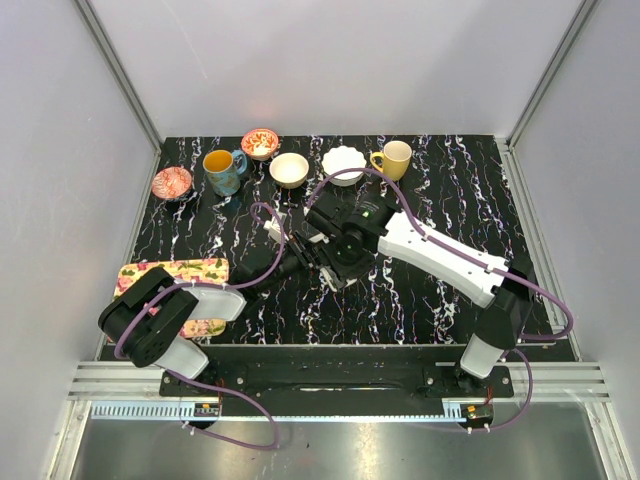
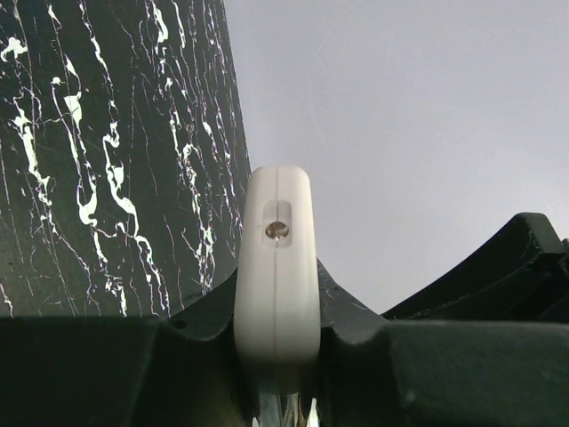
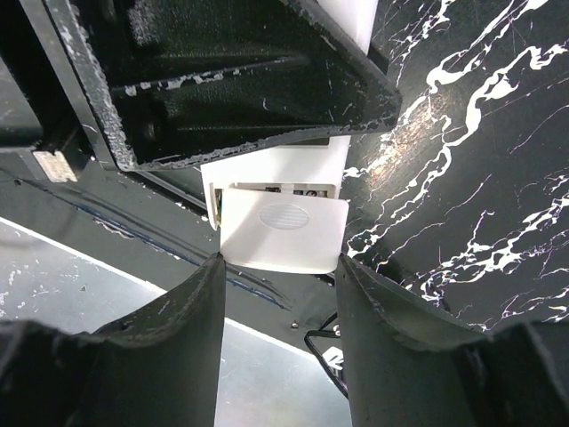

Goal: Load the batteries into the remote control

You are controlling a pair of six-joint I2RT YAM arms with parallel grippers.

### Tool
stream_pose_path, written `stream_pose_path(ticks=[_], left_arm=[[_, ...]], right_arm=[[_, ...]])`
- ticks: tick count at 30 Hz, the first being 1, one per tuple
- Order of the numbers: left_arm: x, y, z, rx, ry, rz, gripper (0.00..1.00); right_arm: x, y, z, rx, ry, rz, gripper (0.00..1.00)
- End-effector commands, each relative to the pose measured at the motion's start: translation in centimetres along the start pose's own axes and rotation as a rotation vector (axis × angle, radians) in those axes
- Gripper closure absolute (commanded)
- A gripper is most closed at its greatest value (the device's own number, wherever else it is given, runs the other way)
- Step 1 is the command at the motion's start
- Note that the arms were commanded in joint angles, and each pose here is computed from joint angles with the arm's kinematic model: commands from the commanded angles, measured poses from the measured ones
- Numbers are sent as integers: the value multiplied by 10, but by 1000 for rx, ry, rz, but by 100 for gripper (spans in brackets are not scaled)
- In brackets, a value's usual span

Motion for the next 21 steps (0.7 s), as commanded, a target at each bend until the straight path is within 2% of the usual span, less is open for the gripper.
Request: stream_pose_path(ticks=[1, 21], left_arm=[[-32, -4, 16, -73, -31, -118, 100], [-47, 1, 13, -80, -6, -204, 100]], right_arm=[[12, 7, 3, -21, 16, 50, 100], [10, -4, 5, -57, -3, 33, 100]])
Point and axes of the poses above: each gripper's point midway between its finger pads, its own y axis back along the fingers, its own x axis along the line the jaws close on, z = x × y, the point moved 6 cm from there along y, back along the fingers, and after that the axes turned 15 degrees about -y, right-handed, at the moved point
